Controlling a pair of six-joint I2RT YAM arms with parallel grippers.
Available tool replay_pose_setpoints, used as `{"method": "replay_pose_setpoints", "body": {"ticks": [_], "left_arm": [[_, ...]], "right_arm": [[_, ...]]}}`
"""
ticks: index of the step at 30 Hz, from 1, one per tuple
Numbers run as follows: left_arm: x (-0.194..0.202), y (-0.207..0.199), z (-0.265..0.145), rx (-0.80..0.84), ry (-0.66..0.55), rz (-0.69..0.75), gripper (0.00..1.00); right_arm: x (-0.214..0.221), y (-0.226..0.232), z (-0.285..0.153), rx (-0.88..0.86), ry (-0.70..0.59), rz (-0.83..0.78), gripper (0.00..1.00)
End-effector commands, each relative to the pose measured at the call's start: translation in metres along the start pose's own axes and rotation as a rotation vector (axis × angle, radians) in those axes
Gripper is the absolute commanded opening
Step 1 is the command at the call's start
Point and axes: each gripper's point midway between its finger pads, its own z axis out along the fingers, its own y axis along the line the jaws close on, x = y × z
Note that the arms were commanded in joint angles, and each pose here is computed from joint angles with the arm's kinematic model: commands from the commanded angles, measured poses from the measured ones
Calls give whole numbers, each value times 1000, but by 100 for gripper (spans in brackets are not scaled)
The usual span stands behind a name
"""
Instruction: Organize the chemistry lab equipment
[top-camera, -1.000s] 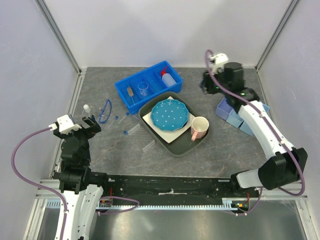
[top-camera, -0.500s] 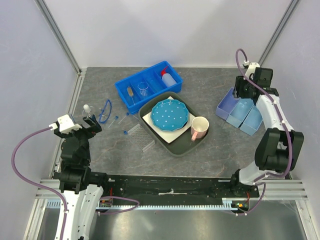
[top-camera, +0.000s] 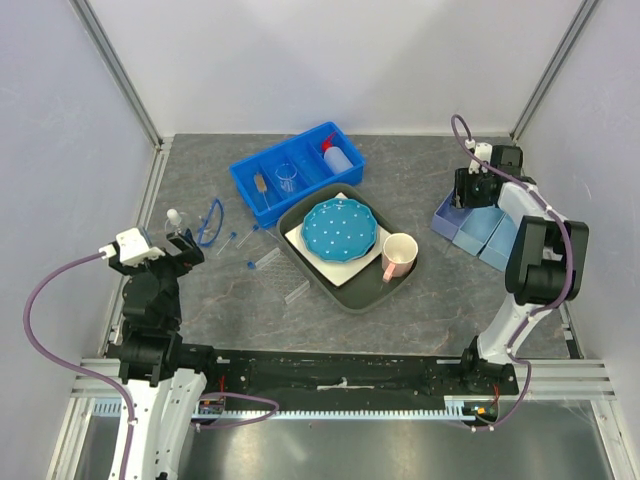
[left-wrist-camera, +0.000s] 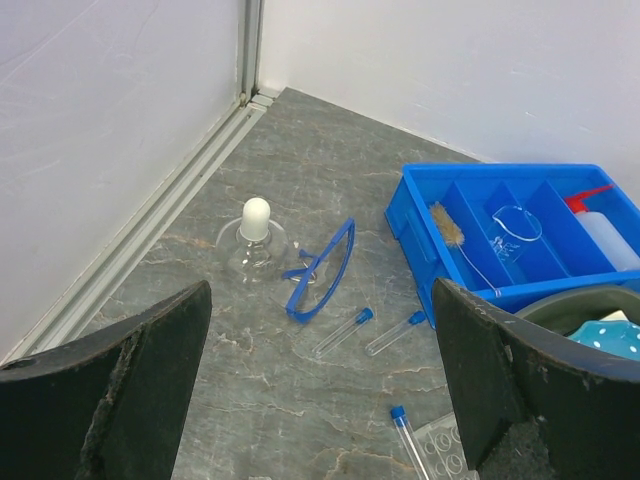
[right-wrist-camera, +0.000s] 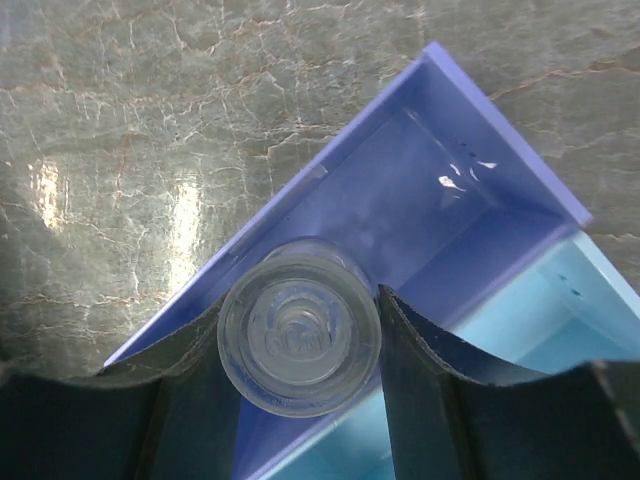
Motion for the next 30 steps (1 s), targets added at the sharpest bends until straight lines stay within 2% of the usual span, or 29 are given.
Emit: {"method": "replay_pose_setpoints", "body": {"ticks": [1, 4, 8, 14, 19, 25, 30], "left_arm": [[-6, -2, 4, 7, -25, 6, 96], [-5, -3, 5, 9, -19, 8, 96], [-3, -5, 6, 16, -7, 11, 96], [2, -9, 9, 33, 20, 18, 96], [6, -12, 11, 46, 41, 26, 96], [19, -36, 13, 169, 118, 37, 96], [49, -52, 24, 211, 314, 56, 97]], "right_arm": [[-27, -2, 10, -34, -80, -86, 38], [-19, -4, 20, -44, -55, -119, 44], [-11, -11, 27, -32, -2, -144, 60], [-18, -11, 23, -42, -2, -191, 74], [-31, -9, 10, -48, -10, -214, 76], [-62, -2, -46, -31, -52, -289, 77], [-76, 32, -105, -133, -138, -364, 77]]}}
